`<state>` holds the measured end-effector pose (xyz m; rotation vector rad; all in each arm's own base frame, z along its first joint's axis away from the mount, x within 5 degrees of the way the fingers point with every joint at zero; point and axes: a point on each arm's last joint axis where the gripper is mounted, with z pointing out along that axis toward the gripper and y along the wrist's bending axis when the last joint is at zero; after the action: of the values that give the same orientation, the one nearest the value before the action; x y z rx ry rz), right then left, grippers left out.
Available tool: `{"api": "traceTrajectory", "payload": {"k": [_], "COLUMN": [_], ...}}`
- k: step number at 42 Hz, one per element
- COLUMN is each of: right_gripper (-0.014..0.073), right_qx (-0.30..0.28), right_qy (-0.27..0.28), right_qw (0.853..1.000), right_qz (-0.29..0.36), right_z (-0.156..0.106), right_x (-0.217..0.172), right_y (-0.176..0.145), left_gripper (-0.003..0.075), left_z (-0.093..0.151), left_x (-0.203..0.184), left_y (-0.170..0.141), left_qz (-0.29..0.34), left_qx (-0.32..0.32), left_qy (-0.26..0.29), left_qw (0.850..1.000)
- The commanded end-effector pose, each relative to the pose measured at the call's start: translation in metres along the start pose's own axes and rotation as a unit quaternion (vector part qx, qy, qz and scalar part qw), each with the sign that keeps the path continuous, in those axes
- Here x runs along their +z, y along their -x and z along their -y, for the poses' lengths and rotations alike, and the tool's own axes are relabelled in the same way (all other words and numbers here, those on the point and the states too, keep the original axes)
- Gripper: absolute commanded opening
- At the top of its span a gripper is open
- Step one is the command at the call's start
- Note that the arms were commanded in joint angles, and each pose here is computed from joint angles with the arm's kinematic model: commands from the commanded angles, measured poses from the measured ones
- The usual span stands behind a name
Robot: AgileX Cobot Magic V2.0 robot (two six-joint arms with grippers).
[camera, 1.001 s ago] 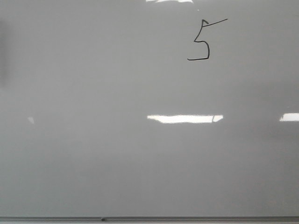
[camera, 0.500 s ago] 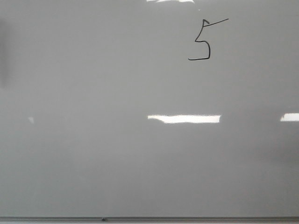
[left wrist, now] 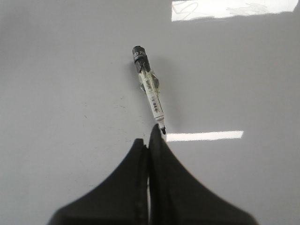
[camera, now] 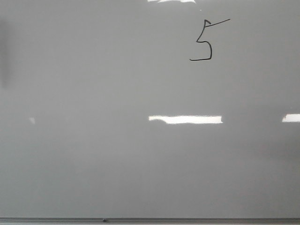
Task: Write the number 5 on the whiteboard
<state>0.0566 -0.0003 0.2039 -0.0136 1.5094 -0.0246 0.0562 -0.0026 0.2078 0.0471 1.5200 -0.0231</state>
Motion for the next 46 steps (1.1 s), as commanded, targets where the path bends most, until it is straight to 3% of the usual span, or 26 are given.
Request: {"api": "traceTrajectory", "payload": {"k": [1, 46], "right_gripper": [-0.0069, -0.0069], "right_qx": [0.027, 0.015], "right_qy": [0.004, -0.007], "right_qw": [0.998, 0.998], "right_qz": [0.062, 0.059], "right_z": [0.0000, 0.0010], "right_x": [-0.0027, -0.0026], "right_y": [0.0143, 0.0139], "left_gripper": [-0.0020, -0.0020], "left_z": [-0.0001, -0.0001], "left_x": [-0.0015, -0.0015], "left_y": [0.0070, 0.0070], "left_qz": [0.048, 0.048], "left_qx": [-0.006, -0.006], "left_qy": [-0.001, -0.001], "left_qw": [0.999, 0.999]}}
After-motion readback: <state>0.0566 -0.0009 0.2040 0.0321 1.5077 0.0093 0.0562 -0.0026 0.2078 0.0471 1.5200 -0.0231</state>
